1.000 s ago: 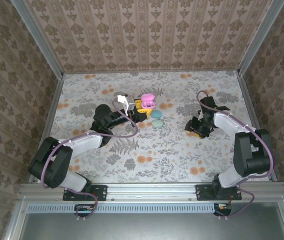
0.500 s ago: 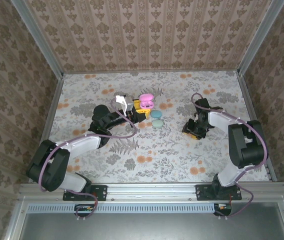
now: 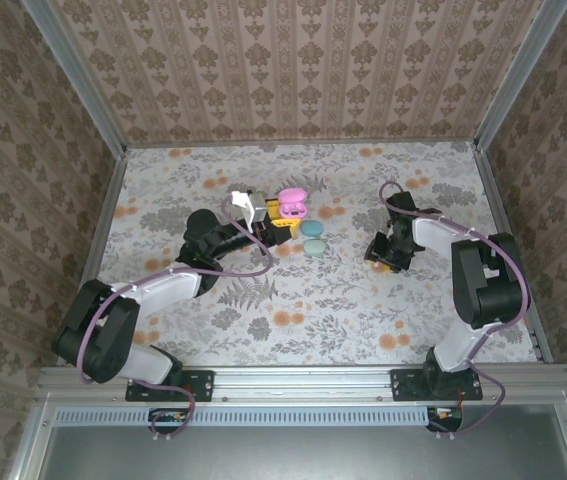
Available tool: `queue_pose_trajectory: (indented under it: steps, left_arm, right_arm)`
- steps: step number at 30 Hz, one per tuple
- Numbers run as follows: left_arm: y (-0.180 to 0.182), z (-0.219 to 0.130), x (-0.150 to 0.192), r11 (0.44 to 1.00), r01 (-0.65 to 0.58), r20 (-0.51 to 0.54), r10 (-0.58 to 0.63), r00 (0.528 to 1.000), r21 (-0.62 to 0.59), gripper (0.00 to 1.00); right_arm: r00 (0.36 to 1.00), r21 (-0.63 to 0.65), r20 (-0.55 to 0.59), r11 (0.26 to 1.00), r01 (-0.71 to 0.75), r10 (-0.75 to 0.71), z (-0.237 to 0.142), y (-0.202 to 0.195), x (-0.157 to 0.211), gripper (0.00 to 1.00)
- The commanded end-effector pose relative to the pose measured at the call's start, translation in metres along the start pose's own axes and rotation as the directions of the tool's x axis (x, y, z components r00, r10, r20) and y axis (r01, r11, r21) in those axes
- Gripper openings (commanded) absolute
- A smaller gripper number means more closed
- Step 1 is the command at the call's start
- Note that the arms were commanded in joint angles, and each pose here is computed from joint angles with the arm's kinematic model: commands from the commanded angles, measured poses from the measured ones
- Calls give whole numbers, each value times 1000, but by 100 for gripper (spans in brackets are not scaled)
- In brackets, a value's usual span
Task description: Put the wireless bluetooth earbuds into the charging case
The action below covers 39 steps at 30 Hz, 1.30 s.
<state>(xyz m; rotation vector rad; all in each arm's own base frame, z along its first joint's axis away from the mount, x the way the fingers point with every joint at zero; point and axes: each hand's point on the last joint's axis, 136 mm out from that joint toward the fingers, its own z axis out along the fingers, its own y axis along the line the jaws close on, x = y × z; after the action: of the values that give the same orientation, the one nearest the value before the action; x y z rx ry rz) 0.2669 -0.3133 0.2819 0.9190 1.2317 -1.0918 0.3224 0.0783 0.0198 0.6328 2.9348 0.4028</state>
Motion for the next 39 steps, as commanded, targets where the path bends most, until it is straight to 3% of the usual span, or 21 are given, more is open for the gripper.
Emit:
queue_pose_trajectory:
  steps: [1, 18, 27, 39]
  left_arm:
    - [0, -3, -13, 999, -38, 26, 38, 999, -2, 23]
    - [0, -2, -11, 999, -32, 20, 32, 999, -1, 24]
    - [0, -4, -11, 999, -35, 15, 35, 999, -8, 24]
    - [1, -5, -9, 1000, -30, 12, 30, 999, -9, 24]
  right_arm:
    - [999, 30, 29, 999, 29, -29, -2, 1, -11, 43]
    - [993, 46, 3, 992, 115, -115, 7, 15, -19, 38]
    - [978, 189, -22, 960, 208, -208, 7, 8, -17, 34]
    - [929, 253, -114, 894, 370, -352, 10, 11, -9, 30]
